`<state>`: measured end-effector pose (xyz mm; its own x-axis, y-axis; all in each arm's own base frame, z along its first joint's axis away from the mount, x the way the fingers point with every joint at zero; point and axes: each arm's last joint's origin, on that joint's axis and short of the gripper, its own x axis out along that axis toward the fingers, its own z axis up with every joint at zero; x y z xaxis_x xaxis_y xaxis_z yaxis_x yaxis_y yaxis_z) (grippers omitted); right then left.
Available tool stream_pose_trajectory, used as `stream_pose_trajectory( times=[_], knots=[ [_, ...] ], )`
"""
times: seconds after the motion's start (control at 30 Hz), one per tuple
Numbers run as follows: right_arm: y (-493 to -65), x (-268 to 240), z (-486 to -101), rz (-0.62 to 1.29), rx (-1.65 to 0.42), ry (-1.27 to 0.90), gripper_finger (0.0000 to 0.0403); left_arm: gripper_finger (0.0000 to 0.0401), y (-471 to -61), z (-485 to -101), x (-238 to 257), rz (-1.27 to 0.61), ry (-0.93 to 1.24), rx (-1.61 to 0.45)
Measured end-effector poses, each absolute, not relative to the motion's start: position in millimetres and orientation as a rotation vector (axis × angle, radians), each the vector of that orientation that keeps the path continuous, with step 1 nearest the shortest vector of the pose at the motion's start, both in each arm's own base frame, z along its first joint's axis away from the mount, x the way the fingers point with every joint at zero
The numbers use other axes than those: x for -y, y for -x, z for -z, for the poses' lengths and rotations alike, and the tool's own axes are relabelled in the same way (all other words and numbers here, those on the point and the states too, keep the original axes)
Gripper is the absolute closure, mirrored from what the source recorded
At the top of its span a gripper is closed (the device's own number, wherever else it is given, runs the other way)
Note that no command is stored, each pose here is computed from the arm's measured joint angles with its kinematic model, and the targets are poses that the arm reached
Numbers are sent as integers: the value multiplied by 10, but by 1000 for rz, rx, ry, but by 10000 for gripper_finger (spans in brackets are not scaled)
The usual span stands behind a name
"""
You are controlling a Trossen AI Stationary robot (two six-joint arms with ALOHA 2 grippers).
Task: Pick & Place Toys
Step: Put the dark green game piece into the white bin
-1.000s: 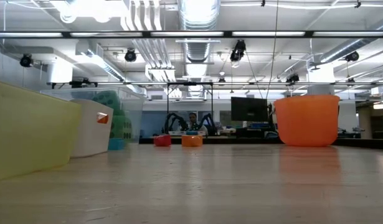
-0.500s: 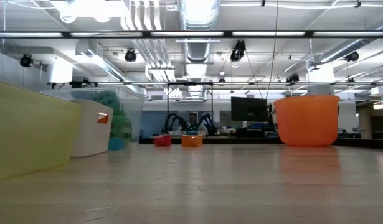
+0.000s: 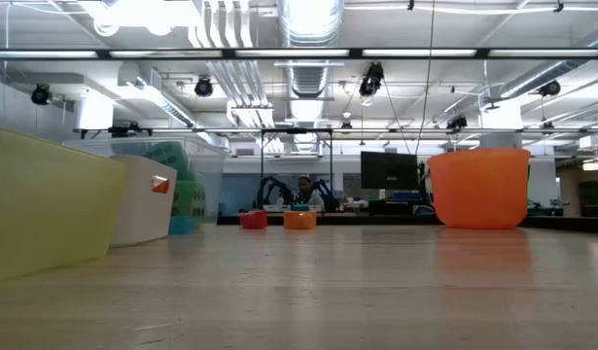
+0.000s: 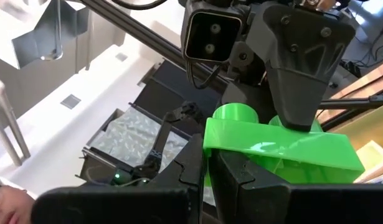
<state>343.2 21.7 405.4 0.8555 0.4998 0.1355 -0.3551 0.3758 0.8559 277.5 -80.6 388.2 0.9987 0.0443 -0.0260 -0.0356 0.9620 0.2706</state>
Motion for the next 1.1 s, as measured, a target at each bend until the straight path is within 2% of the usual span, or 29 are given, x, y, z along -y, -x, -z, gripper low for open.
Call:
stream_pose_trajectory(
  times=[0.67,0.77,1.1],
  knots=[
    [-3419,-269,-4101,-590,-105,-990,384,308,-2774,-3928,818,-5,-261,10],
    [-3418,-290,-4100,-596,-106,-983,353,308,-2773,-3920,822,7,-263,2],
    [-3414,-291,-4103,-599,-112,-995,187,308,-2756,-3890,820,21,-256,-38]
  ],
)
